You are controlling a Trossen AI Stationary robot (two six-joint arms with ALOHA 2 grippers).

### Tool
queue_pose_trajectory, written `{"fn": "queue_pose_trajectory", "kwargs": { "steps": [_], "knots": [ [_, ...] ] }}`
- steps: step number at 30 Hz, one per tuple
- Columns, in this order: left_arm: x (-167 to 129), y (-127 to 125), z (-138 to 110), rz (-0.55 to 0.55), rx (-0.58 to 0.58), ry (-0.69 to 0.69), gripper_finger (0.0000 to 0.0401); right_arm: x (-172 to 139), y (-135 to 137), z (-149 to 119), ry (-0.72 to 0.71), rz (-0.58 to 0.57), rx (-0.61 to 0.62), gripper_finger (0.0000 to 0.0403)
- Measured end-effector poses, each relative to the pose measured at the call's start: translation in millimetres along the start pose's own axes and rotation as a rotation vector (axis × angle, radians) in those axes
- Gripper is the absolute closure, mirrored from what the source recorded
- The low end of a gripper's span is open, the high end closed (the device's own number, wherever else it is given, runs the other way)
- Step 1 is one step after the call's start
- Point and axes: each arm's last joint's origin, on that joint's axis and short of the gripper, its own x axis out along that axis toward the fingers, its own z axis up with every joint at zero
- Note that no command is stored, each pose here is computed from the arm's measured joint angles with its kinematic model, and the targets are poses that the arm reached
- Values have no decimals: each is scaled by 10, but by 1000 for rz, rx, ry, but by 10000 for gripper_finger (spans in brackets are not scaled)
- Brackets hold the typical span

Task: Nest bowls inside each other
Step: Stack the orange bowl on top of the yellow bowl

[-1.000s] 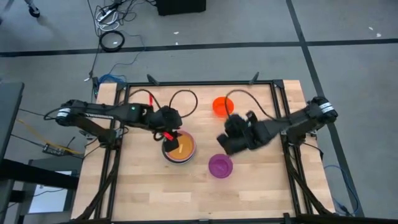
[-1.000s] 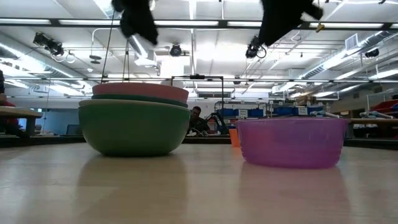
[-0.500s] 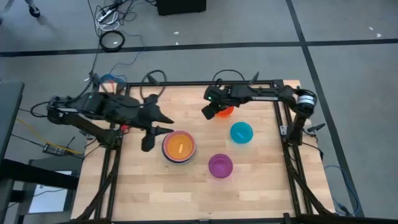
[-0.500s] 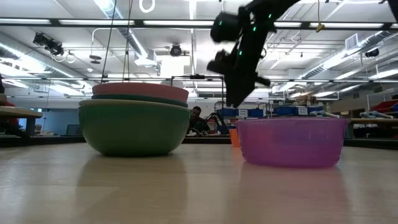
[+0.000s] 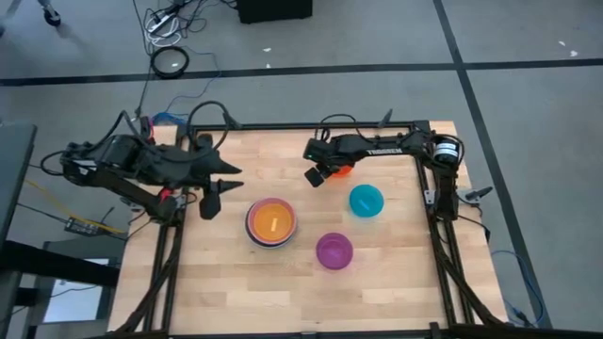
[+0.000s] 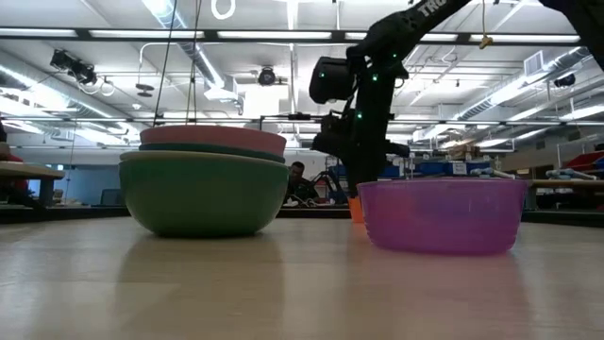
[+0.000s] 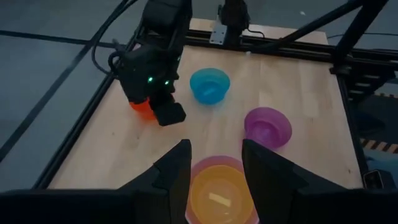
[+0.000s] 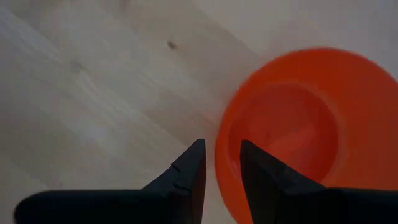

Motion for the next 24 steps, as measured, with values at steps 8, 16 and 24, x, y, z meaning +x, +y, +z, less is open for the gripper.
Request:
{"fn": "queue_pose_trajectory", "kwargs": {
  "steps": [8, 16, 24],
  "knots": [
    [18, -5, -2, 8, 3, 5, 249, 390, 47, -52, 66, -46, -23, 335],
    [14, 30, -58, 79, 23, 48, 249, 105, 146, -95, -12, -47, -115, 400],
    [11, 51, -67, 137, 38, 45, 249, -1133, 734, -359, -359, 456, -286, 402]
  ]
}}
